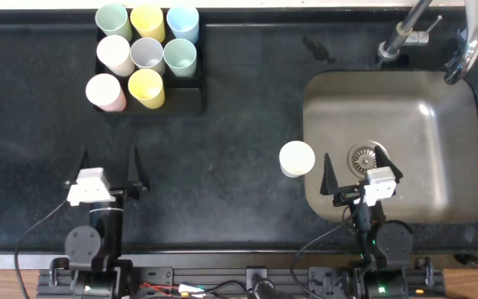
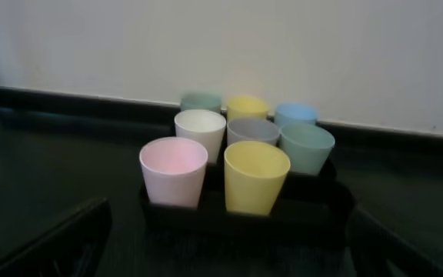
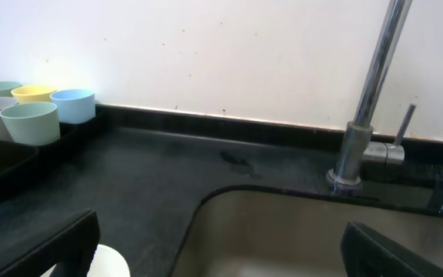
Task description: Store Cups
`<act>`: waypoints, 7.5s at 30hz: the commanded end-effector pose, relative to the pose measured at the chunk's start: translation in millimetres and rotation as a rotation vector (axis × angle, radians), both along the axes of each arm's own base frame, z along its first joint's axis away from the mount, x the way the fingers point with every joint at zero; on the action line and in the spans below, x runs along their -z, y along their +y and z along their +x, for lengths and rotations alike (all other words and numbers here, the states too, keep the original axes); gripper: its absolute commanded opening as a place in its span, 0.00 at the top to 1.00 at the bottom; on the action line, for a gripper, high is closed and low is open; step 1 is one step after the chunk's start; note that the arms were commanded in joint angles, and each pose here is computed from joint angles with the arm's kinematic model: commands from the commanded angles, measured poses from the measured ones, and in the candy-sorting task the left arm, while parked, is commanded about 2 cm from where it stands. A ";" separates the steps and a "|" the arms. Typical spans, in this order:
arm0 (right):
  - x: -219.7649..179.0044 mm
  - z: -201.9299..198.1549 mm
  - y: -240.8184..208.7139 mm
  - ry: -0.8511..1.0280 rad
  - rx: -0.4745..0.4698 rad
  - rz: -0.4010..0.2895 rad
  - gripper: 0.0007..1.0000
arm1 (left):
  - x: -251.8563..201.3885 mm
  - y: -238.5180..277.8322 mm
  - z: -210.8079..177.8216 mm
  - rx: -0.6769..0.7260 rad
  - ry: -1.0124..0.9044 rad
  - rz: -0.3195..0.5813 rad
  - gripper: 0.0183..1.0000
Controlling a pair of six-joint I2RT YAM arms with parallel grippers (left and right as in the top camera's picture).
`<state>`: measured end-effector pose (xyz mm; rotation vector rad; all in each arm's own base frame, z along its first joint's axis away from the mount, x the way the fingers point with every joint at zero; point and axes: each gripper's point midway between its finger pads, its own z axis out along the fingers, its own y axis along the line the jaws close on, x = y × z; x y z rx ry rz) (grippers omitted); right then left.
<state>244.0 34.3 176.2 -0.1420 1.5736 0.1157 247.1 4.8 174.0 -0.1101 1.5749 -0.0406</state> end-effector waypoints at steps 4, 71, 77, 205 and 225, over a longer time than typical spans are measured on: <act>3.0 0.3 -0.2 -0.003 0.000 -0.006 0.00 | 18.2 -6.9 -1.3 0.045 0.073 0.022 0.00; -45.8 5.9 19.7 0.112 -0.078 0.283 0.00 | 17.8 -7.3 -1.3 0.047 0.071 0.025 0.00; -91.5 8.2 41.1 0.380 -0.163 0.275 0.00 | 17.8 -7.3 -1.3 0.047 0.071 0.025 0.00; -19.5 176.5 322.7 1.229 -0.480 0.116 0.96 | 17.9 -7.3 -1.3 0.047 0.071 0.025 0.00; 19.1 177.4 310.6 1.304 -0.293 0.084 0.96 | 17.8 -7.3 -1.3 0.047 0.071 0.025 0.00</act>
